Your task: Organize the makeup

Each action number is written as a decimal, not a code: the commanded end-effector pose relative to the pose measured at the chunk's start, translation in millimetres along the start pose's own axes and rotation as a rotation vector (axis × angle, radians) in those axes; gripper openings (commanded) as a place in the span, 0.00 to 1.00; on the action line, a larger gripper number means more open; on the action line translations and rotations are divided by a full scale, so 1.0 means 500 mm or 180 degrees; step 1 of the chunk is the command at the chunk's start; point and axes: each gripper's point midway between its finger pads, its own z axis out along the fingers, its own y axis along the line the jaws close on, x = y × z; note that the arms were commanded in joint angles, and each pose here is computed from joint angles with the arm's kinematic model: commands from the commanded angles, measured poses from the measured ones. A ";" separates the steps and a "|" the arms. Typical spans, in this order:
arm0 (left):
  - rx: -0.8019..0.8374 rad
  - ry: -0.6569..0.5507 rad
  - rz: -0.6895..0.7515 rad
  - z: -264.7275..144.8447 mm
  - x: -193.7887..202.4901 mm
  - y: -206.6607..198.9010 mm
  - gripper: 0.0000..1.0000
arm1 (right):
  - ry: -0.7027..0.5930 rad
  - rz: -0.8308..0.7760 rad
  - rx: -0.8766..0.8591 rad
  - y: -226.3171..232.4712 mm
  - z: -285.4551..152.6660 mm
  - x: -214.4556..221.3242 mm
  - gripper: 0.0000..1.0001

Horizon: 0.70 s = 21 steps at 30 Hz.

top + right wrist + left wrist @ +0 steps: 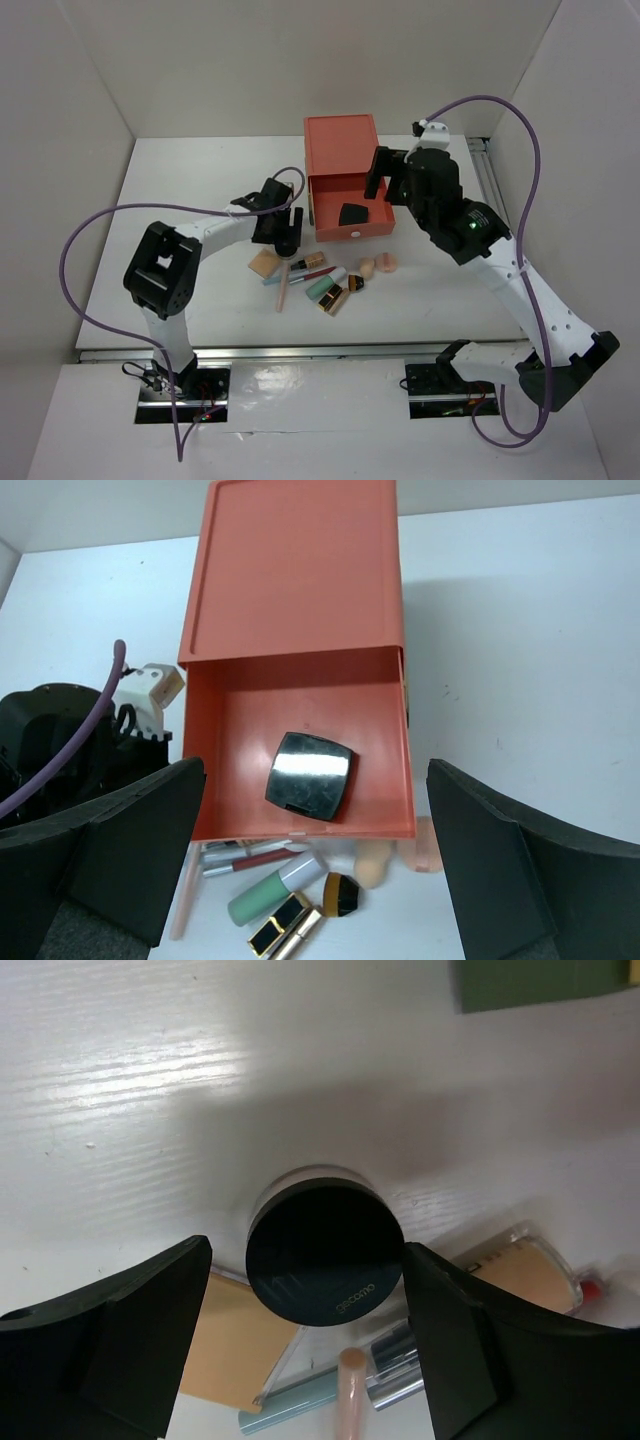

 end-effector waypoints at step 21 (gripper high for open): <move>0.0058 0.0144 0.0009 -0.007 0.032 -0.022 0.86 | -0.0170 0.0231 0.0245 -0.051 -0.029 -0.007 0.99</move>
